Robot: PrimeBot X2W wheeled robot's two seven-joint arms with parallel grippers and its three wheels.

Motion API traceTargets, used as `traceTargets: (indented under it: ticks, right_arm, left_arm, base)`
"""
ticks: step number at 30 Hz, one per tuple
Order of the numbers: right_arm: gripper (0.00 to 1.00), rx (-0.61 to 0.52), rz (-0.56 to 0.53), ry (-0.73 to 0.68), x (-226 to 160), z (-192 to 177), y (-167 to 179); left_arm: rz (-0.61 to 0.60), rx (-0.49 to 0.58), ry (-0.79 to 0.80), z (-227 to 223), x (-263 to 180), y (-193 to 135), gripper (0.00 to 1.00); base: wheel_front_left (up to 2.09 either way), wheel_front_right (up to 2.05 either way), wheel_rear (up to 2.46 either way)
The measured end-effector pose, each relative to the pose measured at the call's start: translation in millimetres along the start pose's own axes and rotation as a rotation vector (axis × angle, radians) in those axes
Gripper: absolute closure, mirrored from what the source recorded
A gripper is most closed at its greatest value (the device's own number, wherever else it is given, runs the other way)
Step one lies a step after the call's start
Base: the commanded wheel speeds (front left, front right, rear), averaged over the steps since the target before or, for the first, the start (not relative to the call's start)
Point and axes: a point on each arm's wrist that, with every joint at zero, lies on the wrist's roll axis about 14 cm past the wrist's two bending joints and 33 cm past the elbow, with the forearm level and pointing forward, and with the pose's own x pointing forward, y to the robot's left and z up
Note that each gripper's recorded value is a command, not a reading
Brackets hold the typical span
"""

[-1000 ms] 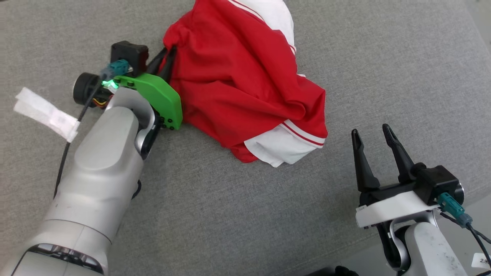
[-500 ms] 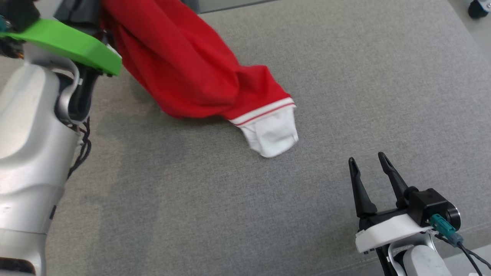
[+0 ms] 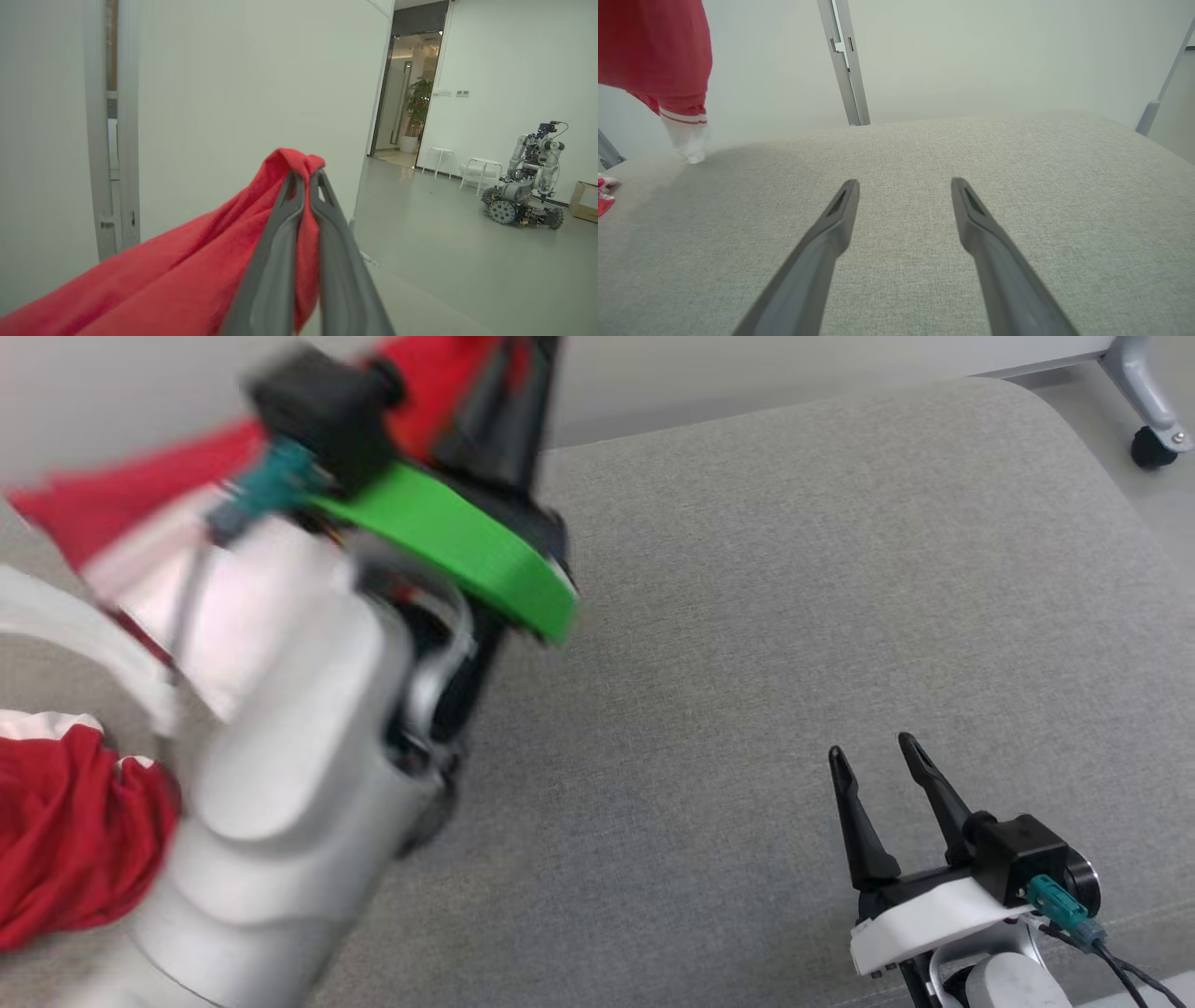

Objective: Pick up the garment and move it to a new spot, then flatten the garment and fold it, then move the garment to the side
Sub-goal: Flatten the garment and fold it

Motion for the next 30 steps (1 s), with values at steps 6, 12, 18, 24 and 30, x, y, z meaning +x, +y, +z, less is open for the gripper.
traceTargets:
  ticks: [6, 12, 18, 24, 30]
  right_arm:
    - [0.0, 0.004, -0.027, -0.018, -0.3, 6.7, -8.3]
    - [0.0, -0.016, -0.115, 0.01, -9.6, 0.5, -35.9]
    - [0.0, -0.008, -0.134, 0.071, -21.0, -18.1, -38.5]
    - [0.0, 0.006, -0.088, 0.071, -18.2, -20.3, -24.1]
    - [0.0, 0.007, -0.007, 0.046, -6.2, -14.5, -0.9]
  left_arm:
    - [0.029, -0.217, 0.241, -136.5, -26.8, -35.6, 1.0]
    - [-0.027, -0.475, 0.32, -174.5, -27.3, -74.9, 0.0]
    - [-0.133, -0.462, 0.221, -140.1, -6.4, -100.1, 0.0]
    - [0.01, -0.297, 0.263, -154.6, -49.0, -52.9, 0.0]
    - [0.178, -0.347, 0.41, -188.2, -130.2, -29.7, 0.0]
  base:
    - [0.0, 0.0, 0.0]
    - [0.0, 0.0, 0.0]
    - [0.0, 0.0, 0.0]
    - [0.0, 0.0, 0.0]
    - [0.0, 0.0, 0.0]
